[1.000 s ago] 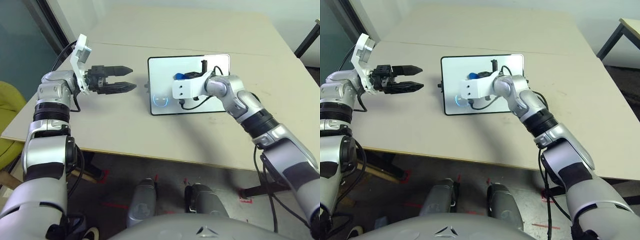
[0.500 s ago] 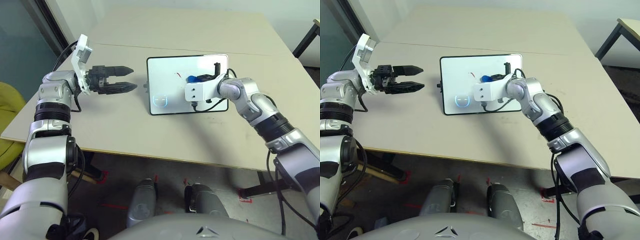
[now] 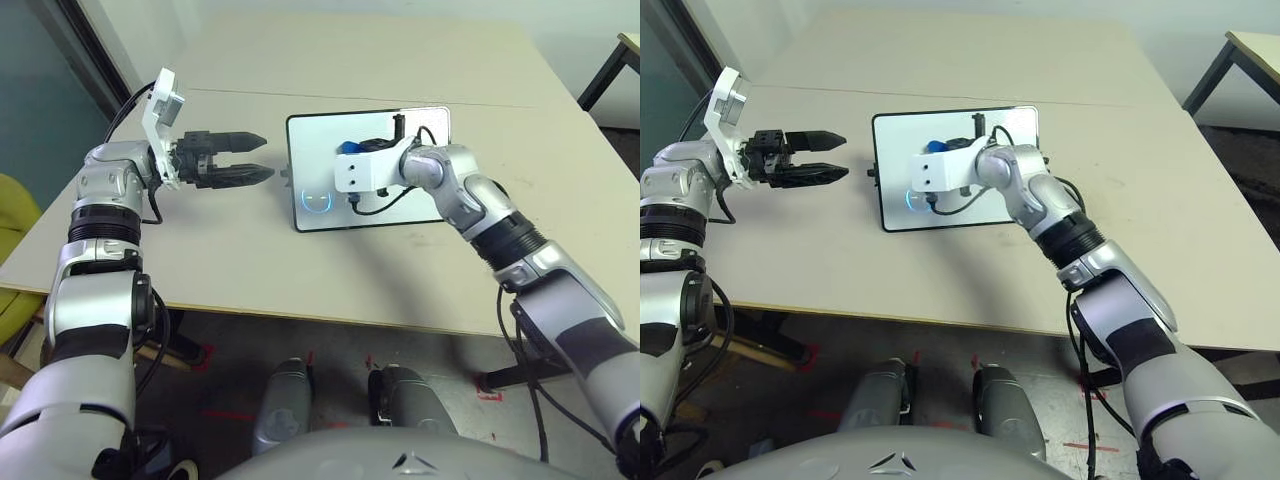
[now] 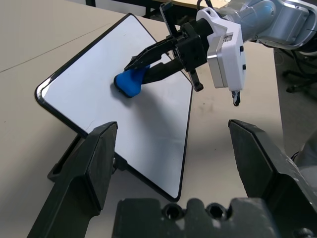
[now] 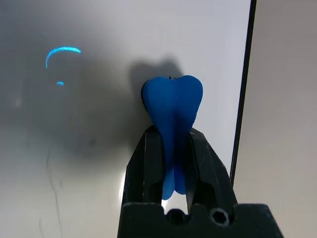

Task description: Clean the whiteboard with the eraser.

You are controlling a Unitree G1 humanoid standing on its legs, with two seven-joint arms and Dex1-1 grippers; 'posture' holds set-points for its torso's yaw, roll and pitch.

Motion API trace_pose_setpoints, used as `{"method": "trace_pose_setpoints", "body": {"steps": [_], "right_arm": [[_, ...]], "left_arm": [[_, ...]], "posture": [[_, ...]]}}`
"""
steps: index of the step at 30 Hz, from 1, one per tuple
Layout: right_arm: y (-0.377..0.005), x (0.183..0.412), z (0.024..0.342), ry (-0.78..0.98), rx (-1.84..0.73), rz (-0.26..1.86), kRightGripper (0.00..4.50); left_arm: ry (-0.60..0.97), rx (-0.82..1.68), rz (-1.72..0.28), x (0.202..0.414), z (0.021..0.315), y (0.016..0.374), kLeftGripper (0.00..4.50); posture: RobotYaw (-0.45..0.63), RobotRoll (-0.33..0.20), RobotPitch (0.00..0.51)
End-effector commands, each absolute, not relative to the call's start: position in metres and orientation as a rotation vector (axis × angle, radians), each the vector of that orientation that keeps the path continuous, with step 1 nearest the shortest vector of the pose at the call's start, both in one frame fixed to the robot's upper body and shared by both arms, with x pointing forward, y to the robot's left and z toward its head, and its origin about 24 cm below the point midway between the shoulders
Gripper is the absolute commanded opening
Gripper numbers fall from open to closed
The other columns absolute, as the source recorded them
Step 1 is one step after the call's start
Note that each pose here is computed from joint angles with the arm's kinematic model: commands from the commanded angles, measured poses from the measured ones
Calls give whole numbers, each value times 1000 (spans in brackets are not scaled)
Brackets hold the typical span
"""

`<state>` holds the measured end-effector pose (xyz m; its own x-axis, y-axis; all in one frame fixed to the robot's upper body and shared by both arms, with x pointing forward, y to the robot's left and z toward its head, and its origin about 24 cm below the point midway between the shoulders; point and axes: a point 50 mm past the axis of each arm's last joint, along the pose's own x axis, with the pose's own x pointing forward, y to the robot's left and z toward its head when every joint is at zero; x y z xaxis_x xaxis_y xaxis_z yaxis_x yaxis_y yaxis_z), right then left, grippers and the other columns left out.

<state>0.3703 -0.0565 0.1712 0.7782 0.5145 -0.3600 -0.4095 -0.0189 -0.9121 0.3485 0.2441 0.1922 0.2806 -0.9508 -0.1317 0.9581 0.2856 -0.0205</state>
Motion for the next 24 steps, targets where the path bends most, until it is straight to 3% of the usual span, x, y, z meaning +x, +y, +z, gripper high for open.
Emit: {"method": "trace_pose_setpoints", "body": {"steps": [1, 14, 24], "right_arm": [[-51, 373, 174, -99, -1417, 733, 379], [-91, 383, 162, -1, -1488, 683, 379], [-132, 373, 159, 69, -1531, 652, 379]], "left_arm": [[116, 67, -1280, 347, 194, 245, 4500], [115, 72, -1277, 347, 194, 246, 4500], [115, 70, -1282, 347, 193, 245, 4500]], "posture": [[201, 0, 58], [198, 0, 55], [187, 0, 50]]}}
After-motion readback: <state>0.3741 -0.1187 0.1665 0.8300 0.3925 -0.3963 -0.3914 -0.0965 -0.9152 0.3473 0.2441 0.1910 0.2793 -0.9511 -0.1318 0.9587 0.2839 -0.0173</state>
